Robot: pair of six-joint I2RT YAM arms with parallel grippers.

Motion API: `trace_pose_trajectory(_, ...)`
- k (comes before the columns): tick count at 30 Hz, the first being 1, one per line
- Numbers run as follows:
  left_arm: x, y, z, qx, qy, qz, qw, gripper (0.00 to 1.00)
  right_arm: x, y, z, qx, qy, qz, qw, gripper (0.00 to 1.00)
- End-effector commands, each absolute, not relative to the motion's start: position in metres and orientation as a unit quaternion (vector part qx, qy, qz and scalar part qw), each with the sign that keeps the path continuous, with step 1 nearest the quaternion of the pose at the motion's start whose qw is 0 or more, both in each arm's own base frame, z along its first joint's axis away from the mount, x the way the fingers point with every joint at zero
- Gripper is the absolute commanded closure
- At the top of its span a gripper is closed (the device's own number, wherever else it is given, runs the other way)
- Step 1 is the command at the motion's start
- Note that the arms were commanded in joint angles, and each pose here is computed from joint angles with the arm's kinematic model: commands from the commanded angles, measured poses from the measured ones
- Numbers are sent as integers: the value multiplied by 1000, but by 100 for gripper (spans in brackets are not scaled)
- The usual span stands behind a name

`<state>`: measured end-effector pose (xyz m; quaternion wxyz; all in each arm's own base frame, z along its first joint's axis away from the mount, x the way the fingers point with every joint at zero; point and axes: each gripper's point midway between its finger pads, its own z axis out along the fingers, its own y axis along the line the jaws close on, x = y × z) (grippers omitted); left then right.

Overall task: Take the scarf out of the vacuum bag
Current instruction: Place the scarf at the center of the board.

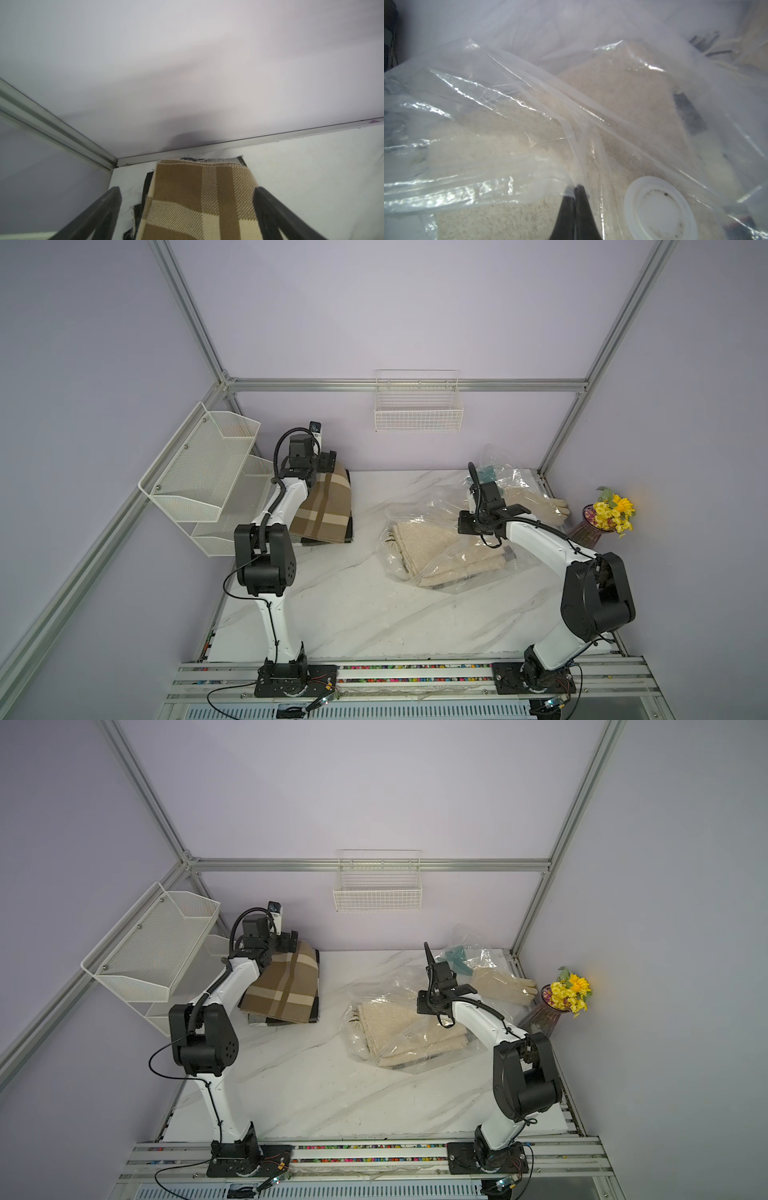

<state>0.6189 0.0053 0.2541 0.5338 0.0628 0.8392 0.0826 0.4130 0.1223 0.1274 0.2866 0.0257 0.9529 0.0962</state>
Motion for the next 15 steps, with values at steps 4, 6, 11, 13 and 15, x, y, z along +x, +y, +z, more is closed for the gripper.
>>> trace_pose_trajectory(4,605,-11,206,32,905,20,424,0,421,124,134,22,949,97,299,100)
trace_pose_trajectory(6,604,-18,195,23,915,-1,403,0,421,123,133,22,950,96,298,100)
trace_pose_trajectory(11,606,-42,173,11,930,-22,367,0,420,124,133,22,949,96,299,100)
trace_pose_trajectory(13,607,-48,166,8,933,-2,359,0,420,125,133,21,949,96,298,100)
trace_pose_trajectory(15,609,-55,158,8,938,16,347,0,420,125,134,19,949,96,299,100)
